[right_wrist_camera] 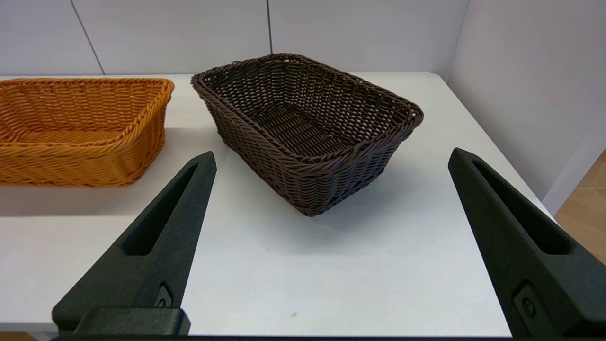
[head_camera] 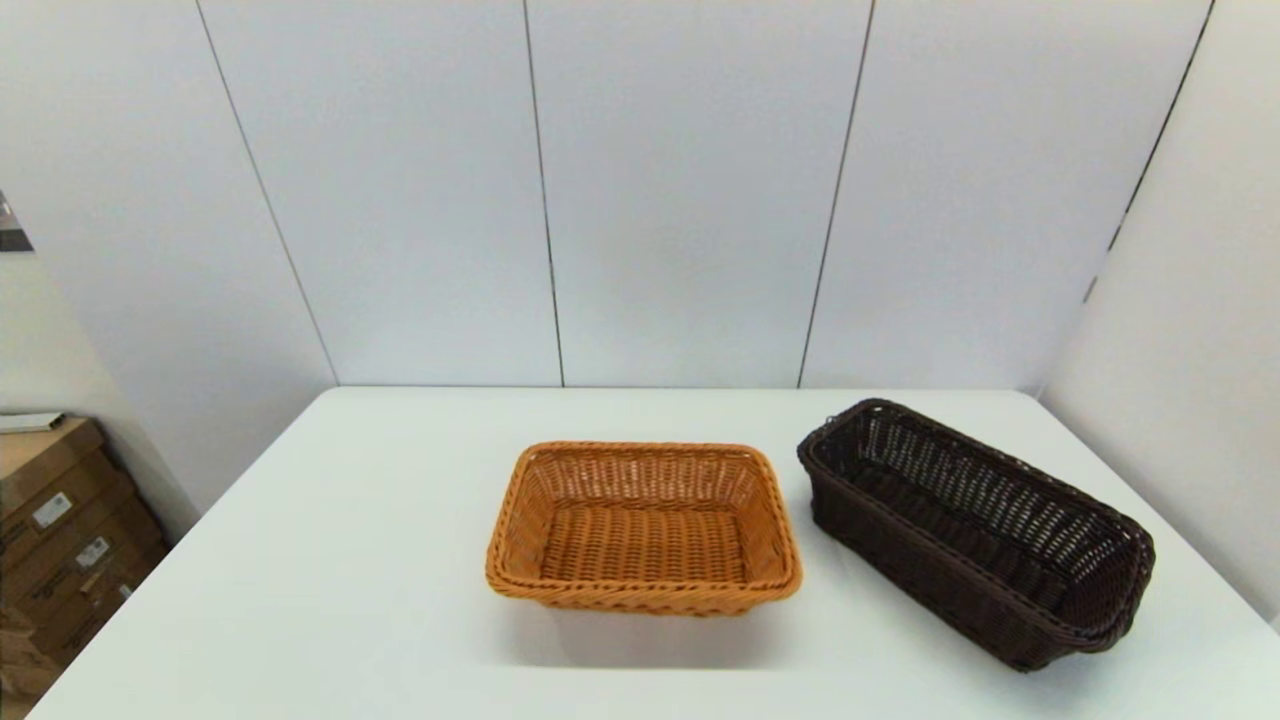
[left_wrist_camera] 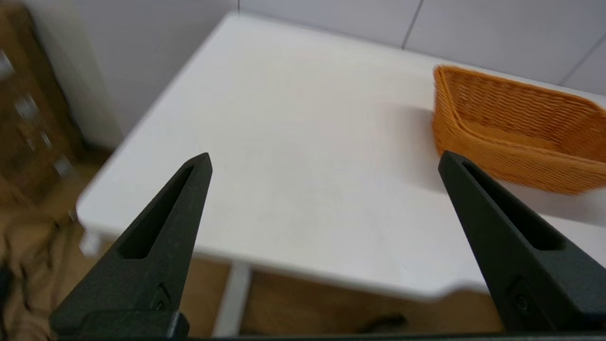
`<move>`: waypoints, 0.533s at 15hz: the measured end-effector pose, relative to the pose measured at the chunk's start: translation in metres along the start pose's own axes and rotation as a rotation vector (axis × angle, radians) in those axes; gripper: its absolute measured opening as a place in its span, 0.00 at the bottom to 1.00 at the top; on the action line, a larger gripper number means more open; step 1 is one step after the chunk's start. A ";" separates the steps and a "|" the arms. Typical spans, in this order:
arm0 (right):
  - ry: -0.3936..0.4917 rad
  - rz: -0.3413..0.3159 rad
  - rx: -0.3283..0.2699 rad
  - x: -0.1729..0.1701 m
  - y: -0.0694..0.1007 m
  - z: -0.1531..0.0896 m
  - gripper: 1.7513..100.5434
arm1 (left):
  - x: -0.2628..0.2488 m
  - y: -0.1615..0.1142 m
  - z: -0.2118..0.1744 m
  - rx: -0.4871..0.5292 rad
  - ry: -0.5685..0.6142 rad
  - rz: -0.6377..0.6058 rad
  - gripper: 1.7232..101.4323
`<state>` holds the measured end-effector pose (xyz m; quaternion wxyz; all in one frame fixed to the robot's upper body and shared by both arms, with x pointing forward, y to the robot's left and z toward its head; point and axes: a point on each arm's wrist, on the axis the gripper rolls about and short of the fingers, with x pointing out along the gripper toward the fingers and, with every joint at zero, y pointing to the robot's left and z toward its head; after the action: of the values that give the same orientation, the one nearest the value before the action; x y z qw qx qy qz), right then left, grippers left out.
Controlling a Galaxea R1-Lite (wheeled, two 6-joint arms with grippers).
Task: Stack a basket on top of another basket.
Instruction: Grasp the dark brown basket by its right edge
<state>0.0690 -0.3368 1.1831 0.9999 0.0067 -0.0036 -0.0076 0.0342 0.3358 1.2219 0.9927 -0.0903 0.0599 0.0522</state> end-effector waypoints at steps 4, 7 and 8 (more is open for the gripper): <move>0.000 0.000 0.000 0.000 0.000 0.000 0.97 | 0.029 0.001 -0.020 0.216 -0.125 0.000 0.96; 0.000 0.000 0.000 0.000 0.000 0.000 0.97 | 0.035 0.000 -0.027 0.218 -0.137 -0.074 0.96; 0.000 0.000 0.000 0.000 0.000 0.000 0.97 | 0.037 0.000 -0.032 0.210 -0.117 -0.112 0.96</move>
<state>0.0690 -0.3368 1.1831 0.9999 0.0067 -0.0036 -0.0078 0.0670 0.3335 1.1860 0.9999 0.0141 0.0020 -0.0047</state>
